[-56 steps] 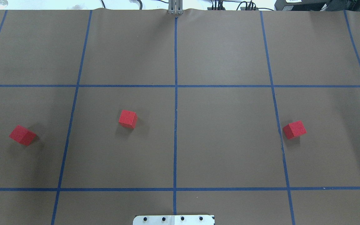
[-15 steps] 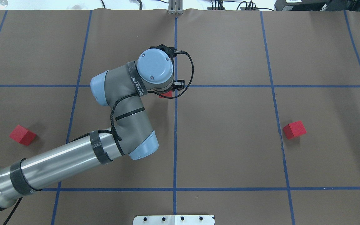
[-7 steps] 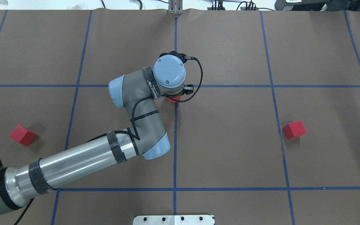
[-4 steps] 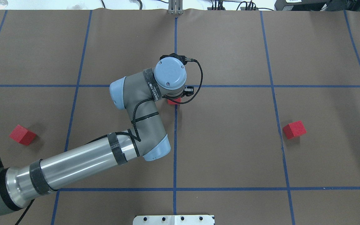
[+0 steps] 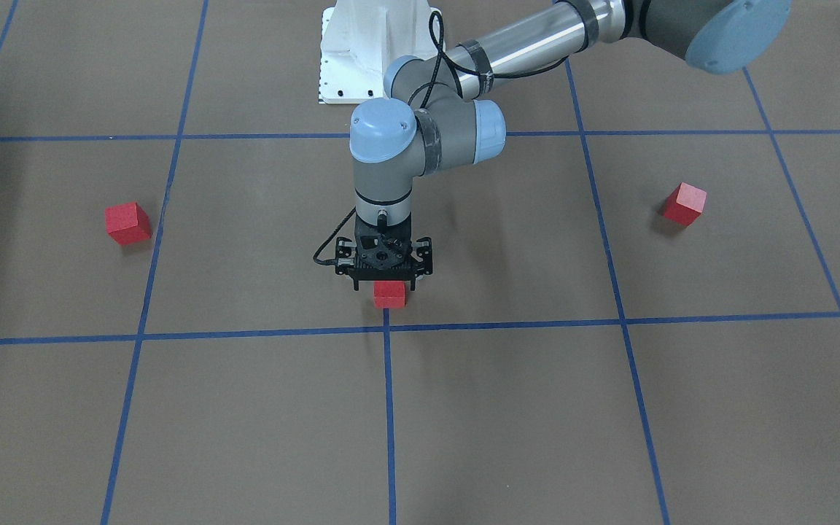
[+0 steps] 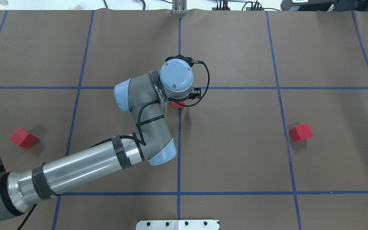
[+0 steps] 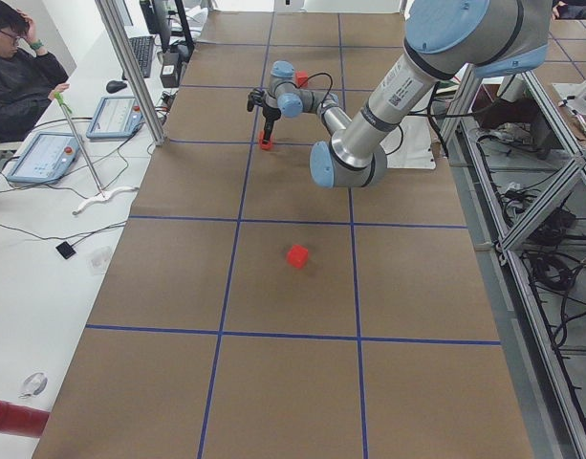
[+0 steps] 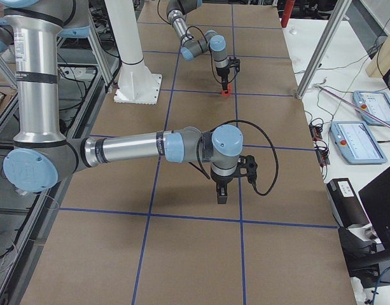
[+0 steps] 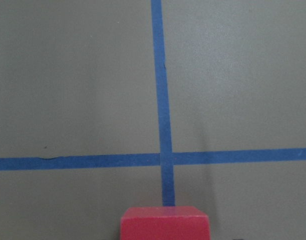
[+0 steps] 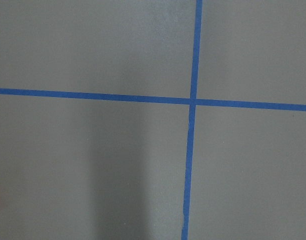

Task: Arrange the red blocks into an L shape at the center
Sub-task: 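Withdraw the left arm while the right gripper grasps the red cube near it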

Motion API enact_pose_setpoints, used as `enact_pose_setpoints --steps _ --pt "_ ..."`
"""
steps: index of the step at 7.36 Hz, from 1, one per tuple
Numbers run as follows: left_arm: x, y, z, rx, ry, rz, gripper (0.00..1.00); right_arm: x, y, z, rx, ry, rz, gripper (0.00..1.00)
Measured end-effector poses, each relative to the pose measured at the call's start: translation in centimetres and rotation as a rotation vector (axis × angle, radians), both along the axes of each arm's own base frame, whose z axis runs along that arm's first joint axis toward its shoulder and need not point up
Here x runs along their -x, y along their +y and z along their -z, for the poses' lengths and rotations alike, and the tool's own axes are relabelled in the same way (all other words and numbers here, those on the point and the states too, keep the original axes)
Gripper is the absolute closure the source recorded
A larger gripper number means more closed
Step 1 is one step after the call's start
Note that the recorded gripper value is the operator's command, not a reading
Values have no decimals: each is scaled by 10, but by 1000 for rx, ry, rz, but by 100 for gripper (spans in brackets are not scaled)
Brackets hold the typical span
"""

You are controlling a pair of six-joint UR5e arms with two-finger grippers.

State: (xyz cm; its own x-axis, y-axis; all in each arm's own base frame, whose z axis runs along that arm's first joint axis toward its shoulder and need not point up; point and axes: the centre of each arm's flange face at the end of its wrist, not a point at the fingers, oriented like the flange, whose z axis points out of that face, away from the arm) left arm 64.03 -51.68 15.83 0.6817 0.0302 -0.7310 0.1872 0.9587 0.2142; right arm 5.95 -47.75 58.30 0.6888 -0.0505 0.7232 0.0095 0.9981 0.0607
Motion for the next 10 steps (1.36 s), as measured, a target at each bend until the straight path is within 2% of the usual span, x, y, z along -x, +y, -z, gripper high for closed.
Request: enact_pose_setpoints --steps 2,4,6,7,10 --pt "40 -29 14 45 30 -11 1 4 -2 8 -16 -1 7 1" --pt "89 -45 4 70 67 -12 1 47 -15 51 -62 -10 53 1" --pt "152 -50 -30 69 90 -11 1 139 -21 121 -120 32 119 1" --pt "191 -52 -52 58 94 -20 1 191 -15 146 -136 44 128 1" --pt "251 -47 -84 41 101 -28 0 302 11 156 -156 -30 106 1"
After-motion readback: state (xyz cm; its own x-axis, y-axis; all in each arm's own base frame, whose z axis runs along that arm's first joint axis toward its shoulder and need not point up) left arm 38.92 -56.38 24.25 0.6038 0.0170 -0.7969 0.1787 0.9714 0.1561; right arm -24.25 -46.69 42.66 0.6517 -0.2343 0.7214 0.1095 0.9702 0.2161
